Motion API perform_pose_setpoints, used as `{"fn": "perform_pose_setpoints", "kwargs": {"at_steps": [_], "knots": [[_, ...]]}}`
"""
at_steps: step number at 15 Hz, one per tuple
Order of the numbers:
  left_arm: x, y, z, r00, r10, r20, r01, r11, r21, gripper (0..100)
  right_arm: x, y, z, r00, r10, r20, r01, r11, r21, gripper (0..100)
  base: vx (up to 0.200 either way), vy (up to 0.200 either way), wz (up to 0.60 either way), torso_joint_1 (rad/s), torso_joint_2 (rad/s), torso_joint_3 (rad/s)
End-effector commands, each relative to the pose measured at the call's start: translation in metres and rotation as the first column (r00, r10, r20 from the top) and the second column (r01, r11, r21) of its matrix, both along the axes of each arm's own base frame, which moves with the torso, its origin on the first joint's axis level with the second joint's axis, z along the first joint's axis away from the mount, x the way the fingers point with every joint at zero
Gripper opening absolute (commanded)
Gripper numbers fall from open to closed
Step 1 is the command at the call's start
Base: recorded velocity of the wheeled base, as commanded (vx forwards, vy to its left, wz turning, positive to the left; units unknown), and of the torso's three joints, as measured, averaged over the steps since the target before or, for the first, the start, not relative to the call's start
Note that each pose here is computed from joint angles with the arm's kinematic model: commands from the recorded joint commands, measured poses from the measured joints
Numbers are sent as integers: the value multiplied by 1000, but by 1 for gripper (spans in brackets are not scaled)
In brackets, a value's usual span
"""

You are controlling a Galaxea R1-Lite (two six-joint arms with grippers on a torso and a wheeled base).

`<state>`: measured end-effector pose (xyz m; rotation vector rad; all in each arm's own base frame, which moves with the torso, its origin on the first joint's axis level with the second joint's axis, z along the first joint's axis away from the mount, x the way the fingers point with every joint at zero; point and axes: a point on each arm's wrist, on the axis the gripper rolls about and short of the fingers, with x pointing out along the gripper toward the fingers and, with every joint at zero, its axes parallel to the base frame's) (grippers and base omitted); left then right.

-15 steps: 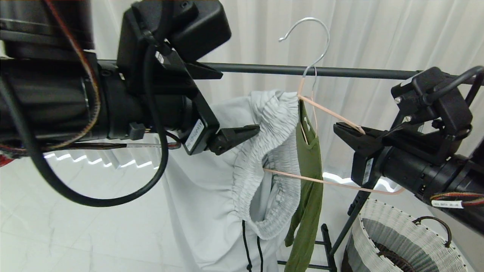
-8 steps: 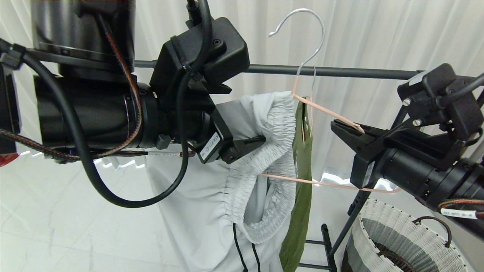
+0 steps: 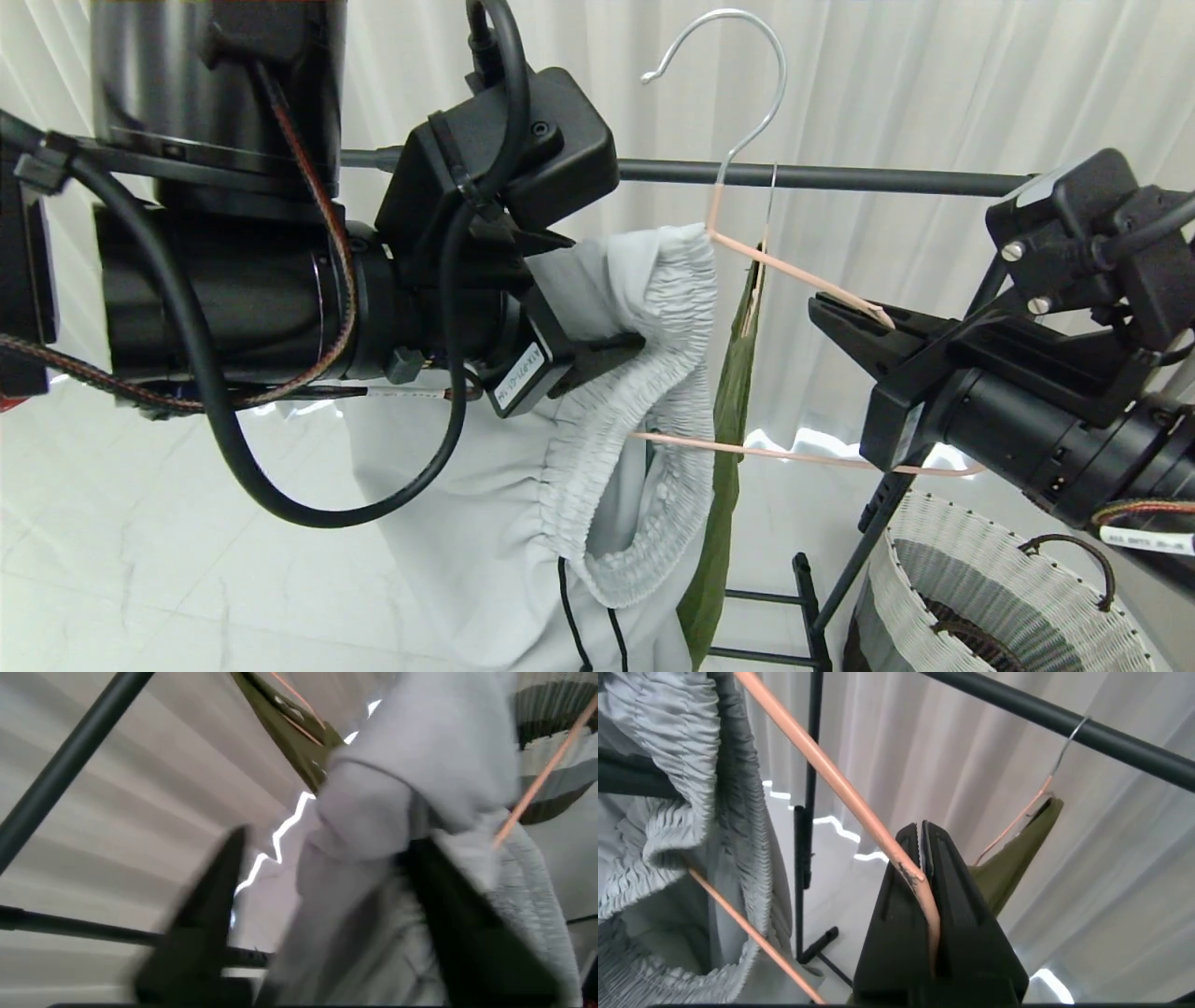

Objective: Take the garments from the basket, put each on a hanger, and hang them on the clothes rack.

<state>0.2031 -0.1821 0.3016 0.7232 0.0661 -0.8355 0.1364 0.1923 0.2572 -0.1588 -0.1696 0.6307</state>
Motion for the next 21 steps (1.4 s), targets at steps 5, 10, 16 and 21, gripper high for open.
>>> {"fn": "perform_pose_setpoints", "kwargs": {"at_steps": [5,10,16,21], "knots": [[-1,0,0,1000,1,13,-1,1000,-14,0,0,0,2,1000,0,14,0,1000,9,0,0,0,0,0,0,0],[4,-2,-10,998,11,61,-7,998,-57,0,0,1,1,1000,0,11,0,1000,9,100,0,0,0,0,0,0],[-9,15,-27,995,42,86,-35,995,-89,0,4,-4,1,1000,-27,9,27,1000,13,100,0,0,0,0,0,0],[-12,25,-22,977,210,-30,-211,950,-231,0,2,-8,4,1000,-20,16,19,1000,20,100,0,0,0,0,0,0]]}}
